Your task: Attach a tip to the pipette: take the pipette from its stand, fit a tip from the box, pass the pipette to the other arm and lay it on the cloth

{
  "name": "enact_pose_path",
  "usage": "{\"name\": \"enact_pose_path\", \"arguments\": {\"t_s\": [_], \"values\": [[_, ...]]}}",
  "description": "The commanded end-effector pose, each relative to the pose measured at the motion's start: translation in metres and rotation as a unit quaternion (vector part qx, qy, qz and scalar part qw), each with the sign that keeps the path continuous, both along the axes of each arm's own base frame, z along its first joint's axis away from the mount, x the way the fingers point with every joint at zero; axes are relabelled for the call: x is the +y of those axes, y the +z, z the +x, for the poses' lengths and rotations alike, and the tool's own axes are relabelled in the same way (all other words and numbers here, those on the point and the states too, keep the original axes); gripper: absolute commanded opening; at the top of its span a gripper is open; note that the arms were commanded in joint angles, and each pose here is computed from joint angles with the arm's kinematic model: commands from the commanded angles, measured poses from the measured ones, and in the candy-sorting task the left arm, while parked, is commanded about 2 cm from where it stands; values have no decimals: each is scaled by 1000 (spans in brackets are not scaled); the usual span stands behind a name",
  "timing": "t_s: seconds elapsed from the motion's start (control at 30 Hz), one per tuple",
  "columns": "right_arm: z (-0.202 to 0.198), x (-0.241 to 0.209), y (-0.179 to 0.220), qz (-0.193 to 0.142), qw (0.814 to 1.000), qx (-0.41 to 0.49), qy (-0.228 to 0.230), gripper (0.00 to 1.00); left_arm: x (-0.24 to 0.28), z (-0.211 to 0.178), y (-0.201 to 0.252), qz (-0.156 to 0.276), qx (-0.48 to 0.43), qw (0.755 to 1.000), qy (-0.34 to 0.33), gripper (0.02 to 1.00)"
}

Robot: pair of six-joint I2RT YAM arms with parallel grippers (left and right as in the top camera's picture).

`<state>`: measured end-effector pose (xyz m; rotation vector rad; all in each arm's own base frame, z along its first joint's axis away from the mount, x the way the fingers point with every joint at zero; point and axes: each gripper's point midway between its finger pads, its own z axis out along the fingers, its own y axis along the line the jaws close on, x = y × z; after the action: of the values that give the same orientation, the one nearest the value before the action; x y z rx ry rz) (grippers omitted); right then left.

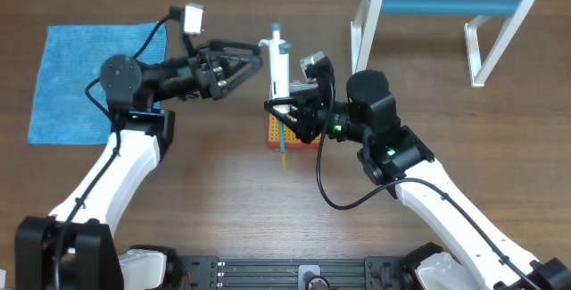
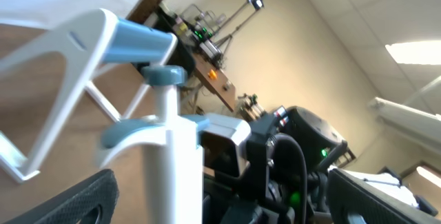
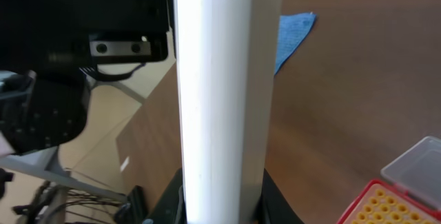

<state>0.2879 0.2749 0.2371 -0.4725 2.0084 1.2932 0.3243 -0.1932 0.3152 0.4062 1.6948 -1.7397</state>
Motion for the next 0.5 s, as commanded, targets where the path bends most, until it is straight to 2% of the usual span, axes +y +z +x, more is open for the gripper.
{"name": "enact_pose_path", "arguments": {"t_s": [0.03, 0.23, 0.33, 0.4, 0.47, 0.5], "values": [[-13, 8, 10, 26, 999, 26, 34, 80, -23, -18, 6, 11, -44, 998, -53, 967], [-21, 12, 19, 42, 997, 16, 64, 80, -27, -20, 2, 13, -46, 997, -61, 967], [-22, 12, 20, 44, 997, 20, 65, 80, -28, -21, 2, 14, -46, 997, -63, 958], [-22, 12, 20, 44, 997, 22, 64, 80, -29, -21, 2, 14, -46, 997, -65, 860], [-22, 12, 20, 46, 996, 27, 65, 80, -29, -21, 2, 14, -46, 997, -65, 717], [-23, 12, 20, 47, 996, 28, 68, 80, -29, -21, 2, 14, -46, 997, -65, 421]]}}
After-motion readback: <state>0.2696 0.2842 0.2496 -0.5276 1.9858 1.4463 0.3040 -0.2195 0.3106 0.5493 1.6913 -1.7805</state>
